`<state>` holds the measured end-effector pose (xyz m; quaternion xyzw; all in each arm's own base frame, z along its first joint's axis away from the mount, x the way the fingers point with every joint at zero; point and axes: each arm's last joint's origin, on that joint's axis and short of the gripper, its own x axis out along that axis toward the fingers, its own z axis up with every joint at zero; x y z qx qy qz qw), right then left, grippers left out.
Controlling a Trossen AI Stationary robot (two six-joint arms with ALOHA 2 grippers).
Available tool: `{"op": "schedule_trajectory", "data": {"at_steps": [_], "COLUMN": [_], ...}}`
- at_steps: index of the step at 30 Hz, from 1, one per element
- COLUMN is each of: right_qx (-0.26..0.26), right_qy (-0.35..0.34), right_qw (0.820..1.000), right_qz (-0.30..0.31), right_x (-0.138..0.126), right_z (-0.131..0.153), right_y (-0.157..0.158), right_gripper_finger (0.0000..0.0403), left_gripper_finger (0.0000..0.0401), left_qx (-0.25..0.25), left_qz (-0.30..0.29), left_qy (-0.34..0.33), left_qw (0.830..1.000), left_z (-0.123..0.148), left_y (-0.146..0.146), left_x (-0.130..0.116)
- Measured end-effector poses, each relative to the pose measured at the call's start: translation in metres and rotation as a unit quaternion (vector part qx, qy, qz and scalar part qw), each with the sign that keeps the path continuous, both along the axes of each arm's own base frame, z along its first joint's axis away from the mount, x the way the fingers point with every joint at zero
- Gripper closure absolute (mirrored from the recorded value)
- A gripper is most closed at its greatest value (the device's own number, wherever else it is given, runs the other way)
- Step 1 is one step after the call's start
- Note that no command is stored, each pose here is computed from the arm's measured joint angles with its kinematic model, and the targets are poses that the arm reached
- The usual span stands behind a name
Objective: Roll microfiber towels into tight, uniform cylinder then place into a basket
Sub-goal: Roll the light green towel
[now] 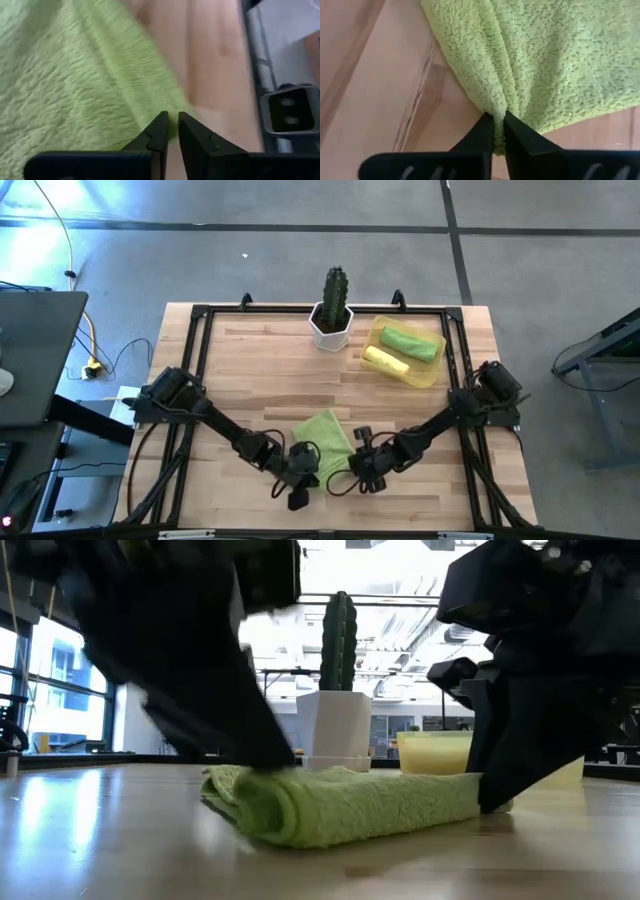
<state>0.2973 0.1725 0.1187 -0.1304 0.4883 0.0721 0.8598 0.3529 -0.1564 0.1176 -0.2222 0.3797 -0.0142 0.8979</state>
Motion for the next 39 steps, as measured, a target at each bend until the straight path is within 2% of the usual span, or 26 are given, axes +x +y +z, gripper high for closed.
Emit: {"op": "schedule_trajectory", "data": {"at_steps": [5,11,14,20,26,29,35,39], "right_qx": [0.07,0.213,0.273,0.361,0.417,0.433,0.436,0.434], "right_qy": [0.037,0.081,0.088,0.124,0.151,0.16,0.167,0.177], "right_qw": [0.997,0.973,0.957,0.918,0.881,0.866,0.859,0.856], "right_qz": [0.016,-0.019,-0.031,-0.104,-0.167,-0.191,-0.21,-0.22], "right_x": [0.005,0.018,0.026,0.035,0.04,0.042,0.042,0.042], "right_z": [0.0,0.001,0.002,0.003,0.005,0.005,0.004,-0.001], "right_y": [-0.008,-0.027,-0.036,-0.058,-0.074,-0.08,-0.084,-0.084], "right_gripper_finger": [0.0399,0.04,0.04,0.0402,0.0402,0.0402,0.0402,0.0402], "left_gripper_finger": [0.0368,0.0368,0.0368,0.0368,0.0368,0.0369,0.0369,0.0369], "left_qx": [0.012,0.038,0.073,0.177,0.264,0.287,0.331,0.326], "left_qz": [-0.015,-0.029,-0.032,-0.048,-0.071,-0.071,-0.023,-0.011], "left_qy": [-0.035,-0.066,-0.081,-0.102,-0.107,-0.098,-0.085,-0.071], "left_qw": [0.999,0.997,0.994,0.978,0.956,0.95,0.939,0.943], "left_z": [0.021,0.03,0.029,0.028,0.021,0.012,-0.002,-0.01], "left_y": [0.0,-0.009,-0.015,-0.029,-0.037,-0.038,-0.033,-0.027], "left_x": [-0.001,-0.004,-0.006,-0.015,-0.02,-0.02,-0.018,-0.014]}}
